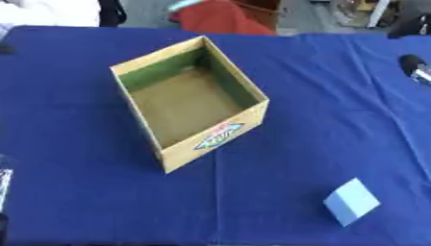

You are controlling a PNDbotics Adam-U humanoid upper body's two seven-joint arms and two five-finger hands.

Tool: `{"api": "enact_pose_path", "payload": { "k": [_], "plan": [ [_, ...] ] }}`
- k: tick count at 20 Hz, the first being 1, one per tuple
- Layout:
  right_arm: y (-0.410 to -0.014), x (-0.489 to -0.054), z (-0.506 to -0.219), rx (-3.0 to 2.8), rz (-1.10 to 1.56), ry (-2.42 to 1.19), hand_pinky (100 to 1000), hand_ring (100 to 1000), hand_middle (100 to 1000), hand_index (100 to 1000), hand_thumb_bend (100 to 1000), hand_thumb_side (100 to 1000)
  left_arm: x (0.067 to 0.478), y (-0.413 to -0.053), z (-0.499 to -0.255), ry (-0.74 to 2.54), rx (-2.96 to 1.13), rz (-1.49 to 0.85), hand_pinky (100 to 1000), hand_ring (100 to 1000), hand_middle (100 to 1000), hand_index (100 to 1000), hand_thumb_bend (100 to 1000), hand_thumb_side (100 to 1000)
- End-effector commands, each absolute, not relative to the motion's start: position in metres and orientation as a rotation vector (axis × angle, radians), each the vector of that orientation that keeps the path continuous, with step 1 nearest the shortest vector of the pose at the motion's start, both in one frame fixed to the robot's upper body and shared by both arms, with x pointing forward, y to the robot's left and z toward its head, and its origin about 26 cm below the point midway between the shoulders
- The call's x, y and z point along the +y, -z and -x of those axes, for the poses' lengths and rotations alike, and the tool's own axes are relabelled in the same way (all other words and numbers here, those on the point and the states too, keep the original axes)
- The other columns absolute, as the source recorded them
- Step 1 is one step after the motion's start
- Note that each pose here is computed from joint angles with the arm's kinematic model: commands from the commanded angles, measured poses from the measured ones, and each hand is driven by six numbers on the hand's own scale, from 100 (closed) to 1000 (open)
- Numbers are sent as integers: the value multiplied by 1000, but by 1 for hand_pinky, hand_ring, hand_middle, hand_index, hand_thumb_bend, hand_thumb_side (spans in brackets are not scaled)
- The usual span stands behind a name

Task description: Pick up objects on the table and place them in the box.

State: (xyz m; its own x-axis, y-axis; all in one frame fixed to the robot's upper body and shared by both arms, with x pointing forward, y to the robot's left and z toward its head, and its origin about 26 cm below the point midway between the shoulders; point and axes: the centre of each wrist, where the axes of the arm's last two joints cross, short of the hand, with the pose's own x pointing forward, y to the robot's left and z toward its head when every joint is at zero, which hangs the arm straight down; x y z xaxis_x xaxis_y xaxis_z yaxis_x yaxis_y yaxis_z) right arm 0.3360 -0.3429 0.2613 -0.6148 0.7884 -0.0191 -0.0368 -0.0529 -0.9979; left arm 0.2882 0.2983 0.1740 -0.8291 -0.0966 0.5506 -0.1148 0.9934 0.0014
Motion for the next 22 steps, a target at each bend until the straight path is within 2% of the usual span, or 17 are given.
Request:
{"api": "enact_pose_path", "payload": {
  "k": [1,6,14,15,16,22],
  "plan": [
    [-269,-351,-335,-1560,807,-1784,887,897,868,927,100,918,300,-183,-287,-3,-2580,-163,581,800,677,734,160,912],
    [-260,-353,-336,-1536,732,-1819,879,896,871,925,100,883,300,-183,-287,3,-2580,-165,580,800,677,734,159,912],
    [-239,-355,-336,-1480,587,-1881,870,892,877,926,167,742,300,-183,-287,8,-2577,-162,580,800,678,734,159,912],
    [-238,-355,-336,-1475,577,-1888,868,891,873,925,204,708,300,-183,-287,9,-2577,-163,580,800,678,734,159,912],
    [-236,-355,-336,-1468,565,-1897,867,891,875,924,185,701,300,-183,-287,9,-2576,-163,580,800,678,734,159,912],
    [-230,-356,-336,-1436,510,-1941,857,882,872,927,204,648,300,-182,-286,15,-2571,-164,580,800,678,735,159,912]
  ]
}}
